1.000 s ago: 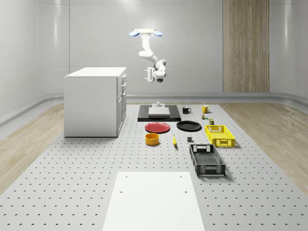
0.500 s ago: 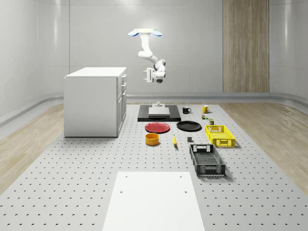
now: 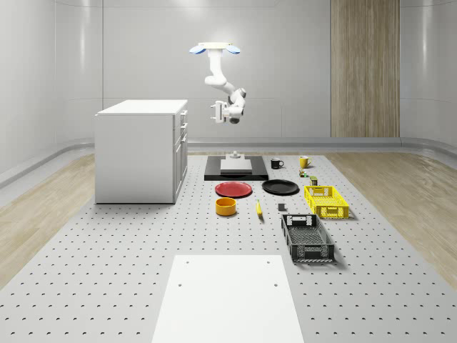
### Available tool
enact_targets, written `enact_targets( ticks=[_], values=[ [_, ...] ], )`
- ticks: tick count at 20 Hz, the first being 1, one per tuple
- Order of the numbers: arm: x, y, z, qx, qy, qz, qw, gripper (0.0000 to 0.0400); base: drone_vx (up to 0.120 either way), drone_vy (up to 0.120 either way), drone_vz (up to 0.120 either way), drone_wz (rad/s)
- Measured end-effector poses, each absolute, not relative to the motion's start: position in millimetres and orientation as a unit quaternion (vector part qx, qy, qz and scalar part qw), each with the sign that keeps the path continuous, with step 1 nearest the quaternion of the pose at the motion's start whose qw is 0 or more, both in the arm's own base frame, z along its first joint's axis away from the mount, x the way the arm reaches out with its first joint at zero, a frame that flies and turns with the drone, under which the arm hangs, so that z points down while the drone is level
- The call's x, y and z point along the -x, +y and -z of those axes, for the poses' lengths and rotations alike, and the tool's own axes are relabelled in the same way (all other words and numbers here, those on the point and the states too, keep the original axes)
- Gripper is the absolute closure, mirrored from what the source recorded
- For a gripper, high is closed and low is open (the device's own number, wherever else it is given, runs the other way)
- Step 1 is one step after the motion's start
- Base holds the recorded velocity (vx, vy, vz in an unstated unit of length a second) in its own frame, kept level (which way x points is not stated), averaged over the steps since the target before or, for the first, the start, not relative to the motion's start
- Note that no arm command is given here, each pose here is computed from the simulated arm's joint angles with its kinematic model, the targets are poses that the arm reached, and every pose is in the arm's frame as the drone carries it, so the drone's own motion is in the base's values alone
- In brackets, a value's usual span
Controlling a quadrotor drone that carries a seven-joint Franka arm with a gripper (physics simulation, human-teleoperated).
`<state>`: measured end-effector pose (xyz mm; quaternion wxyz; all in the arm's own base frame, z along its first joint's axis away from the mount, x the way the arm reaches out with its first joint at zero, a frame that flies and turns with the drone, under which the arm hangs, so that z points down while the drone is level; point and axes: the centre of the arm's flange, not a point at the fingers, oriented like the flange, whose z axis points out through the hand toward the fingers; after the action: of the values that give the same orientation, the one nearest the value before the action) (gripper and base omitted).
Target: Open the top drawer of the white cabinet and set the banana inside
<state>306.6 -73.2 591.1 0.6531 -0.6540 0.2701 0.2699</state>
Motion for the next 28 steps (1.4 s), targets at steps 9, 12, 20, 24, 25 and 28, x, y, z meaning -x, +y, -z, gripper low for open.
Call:
enact_targets(
  ticks=[9,12,20,24,25,28],
  values=[
    [-306.3,-27,-591,0.654,0.27,-0.27,0.653,0.0,0.0,0.0,0.0,0.0],
    [-306.2,-11,-591,0.654,0.27,-0.27,0.653,0.0,0.0,0.0,0.0,0.0],
    [-306.1,32,-591,0.654,0.27,-0.27,0.653,0.0,0.0,0.0,0.0,0.0],
    [-306.1,54,-591,0.654,0.27,-0.27,0.653,0.0,0.0,0.0,0.0,0.0],
    [-306.9,59,-591,0.654,0.27,-0.27,0.653,0.0,0.0,0.0,0.0,0.0],
    [-314.0,71,-591,0.654,0.27,-0.27,0.653,0.0,0.0,0.0,0.0,0.0]
  ],
)
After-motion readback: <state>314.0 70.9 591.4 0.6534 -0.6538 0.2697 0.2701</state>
